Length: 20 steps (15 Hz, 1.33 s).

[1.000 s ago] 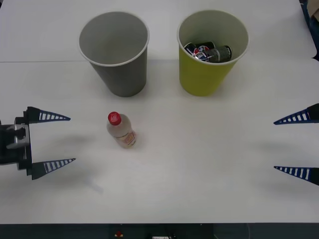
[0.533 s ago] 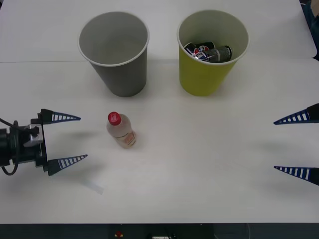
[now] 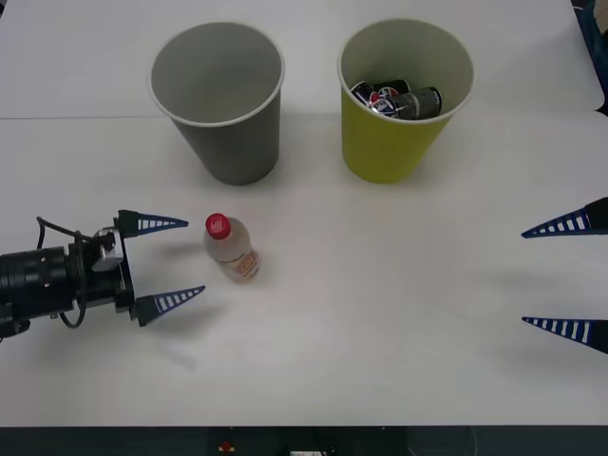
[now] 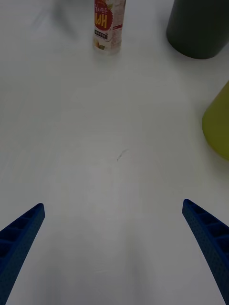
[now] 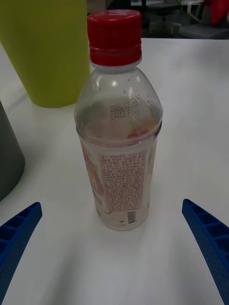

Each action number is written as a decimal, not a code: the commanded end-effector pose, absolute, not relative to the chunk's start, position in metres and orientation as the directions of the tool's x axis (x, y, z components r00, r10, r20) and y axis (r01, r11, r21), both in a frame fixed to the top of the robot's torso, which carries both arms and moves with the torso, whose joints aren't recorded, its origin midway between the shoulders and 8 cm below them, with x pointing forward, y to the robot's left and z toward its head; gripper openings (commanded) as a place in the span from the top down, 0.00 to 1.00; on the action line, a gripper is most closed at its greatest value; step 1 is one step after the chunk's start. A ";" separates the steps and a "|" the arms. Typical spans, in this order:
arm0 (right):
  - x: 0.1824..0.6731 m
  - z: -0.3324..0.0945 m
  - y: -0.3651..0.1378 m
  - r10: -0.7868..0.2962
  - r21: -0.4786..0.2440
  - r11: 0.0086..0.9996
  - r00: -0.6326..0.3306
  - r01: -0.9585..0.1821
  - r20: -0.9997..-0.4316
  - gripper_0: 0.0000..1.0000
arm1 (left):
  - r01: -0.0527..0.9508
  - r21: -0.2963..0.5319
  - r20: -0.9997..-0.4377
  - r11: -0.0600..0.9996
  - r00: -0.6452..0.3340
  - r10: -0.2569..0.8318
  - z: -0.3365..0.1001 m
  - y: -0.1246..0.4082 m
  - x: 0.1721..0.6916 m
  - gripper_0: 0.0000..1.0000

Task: Put the can into the green bin and the plastic bottle into the gray bin

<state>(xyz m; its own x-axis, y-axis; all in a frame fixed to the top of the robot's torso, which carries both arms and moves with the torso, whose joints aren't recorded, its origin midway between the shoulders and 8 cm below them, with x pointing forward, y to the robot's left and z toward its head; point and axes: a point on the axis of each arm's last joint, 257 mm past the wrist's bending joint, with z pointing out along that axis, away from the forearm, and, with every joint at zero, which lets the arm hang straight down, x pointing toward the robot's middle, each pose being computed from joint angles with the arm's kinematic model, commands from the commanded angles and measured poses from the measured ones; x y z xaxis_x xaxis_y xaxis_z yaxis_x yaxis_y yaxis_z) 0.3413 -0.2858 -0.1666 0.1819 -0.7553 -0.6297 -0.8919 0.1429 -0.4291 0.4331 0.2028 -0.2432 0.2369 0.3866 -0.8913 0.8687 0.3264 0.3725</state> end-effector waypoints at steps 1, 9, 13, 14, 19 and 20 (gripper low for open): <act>0.341 -0.167 -0.286 -0.755 -0.429 0.143 0.182 -0.892 -0.630 0.00 | 0.864 0.373 -0.897 0.339 0.242 0.371 -0.242 0.187 0.441 0.00; 0.341 -0.167 -0.286 -0.755 -0.429 0.143 0.182 -0.892 -0.630 0.00 | 0.867 0.340 -0.919 0.365 0.224 0.324 -0.249 0.145 0.455 0.00; 0.341 -0.167 -0.286 -0.755 -0.429 0.143 0.182 -0.892 -0.630 0.00 | 0.867 0.332 -0.921 0.371 0.215 0.324 -0.253 0.139 0.456 0.38; 0.341 -0.167 -0.286 -0.755 -0.429 0.143 0.182 -0.892 -0.630 0.00 | 0.869 0.331 -0.922 0.369 0.214 0.324 -0.254 0.138 0.455 0.94; 0.341 -0.167 -0.286 -0.755 -0.429 0.143 0.182 -0.892 -0.630 0.00 | 0.870 0.328 -0.923 0.368 0.213 0.321 -0.255 0.136 0.455 1.00; 0.341 -0.167 -0.286 -0.755 -0.429 0.143 0.182 -0.892 -0.630 0.00 | 0.870 0.327 -0.924 0.370 0.211 0.319 -0.254 0.135 0.455 1.00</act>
